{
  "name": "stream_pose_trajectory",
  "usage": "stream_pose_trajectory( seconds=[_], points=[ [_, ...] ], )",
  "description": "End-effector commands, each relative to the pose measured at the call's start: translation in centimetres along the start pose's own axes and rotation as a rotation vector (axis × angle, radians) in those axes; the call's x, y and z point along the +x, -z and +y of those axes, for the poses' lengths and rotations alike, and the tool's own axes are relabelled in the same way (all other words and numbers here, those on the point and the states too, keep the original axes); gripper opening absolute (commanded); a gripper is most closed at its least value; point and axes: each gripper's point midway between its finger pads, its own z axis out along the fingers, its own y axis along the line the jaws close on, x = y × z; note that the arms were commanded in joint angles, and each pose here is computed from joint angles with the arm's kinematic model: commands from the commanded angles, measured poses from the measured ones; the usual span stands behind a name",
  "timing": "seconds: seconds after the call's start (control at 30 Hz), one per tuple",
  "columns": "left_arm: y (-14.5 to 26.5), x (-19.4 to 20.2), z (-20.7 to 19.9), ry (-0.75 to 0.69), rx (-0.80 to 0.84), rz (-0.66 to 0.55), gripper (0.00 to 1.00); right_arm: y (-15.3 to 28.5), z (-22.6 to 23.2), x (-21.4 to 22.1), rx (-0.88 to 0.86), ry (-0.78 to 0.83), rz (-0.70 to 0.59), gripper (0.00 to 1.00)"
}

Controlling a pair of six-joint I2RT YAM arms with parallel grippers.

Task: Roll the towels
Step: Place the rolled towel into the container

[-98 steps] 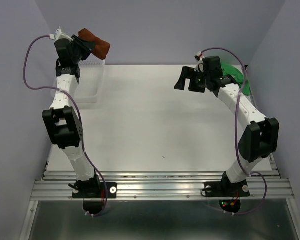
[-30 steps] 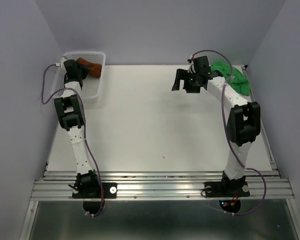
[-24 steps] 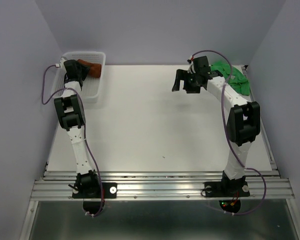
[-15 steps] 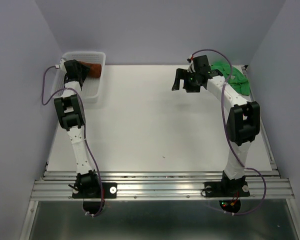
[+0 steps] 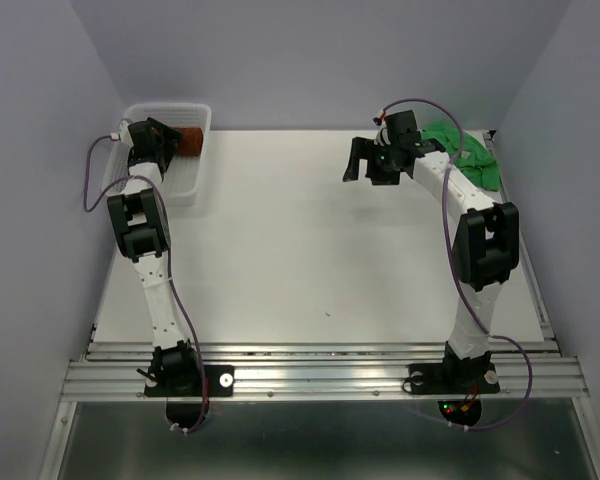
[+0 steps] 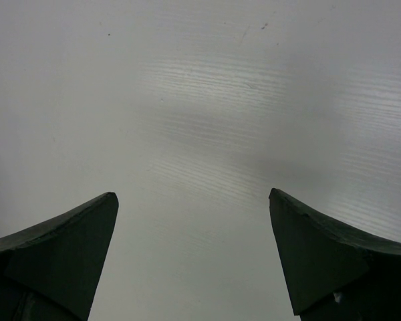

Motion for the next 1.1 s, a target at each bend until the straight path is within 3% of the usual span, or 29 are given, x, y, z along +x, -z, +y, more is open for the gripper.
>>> stream_pose_trajectory(
  seconds=[0.0,0.1,0.77,0.9,1.07],
  points=[
    [3.4,-5.2,-3.7,0.042,0.036,-0.089,0.95,0.8,0.6,-1.3,-0.029,0.027,-0.031,1.0],
    [4.1,-5.5,-4.4,0.049,0.044,-0.089,0.99,0.7,0.6,-1.2,-0.034,0.031,-0.028,1.0],
    [9.4,-7.1,-10.3,0.042,0.122,-0.035,0.99,1.1,0.7,-2.6,-0.024,0.062,-0.073,1.0],
    [13.1,-8.2,-13.2,0.001,0.173,-0.045,0.99,1.7,0.6,-3.7,0.008,0.047,-0.112,1.0],
    [17.7,-6.8,-13.0,-0.073,0.136,0.017,0.99,3.6,-3.3,-6.9,0.162,-0.036,-0.22,1.0]
  ],
)
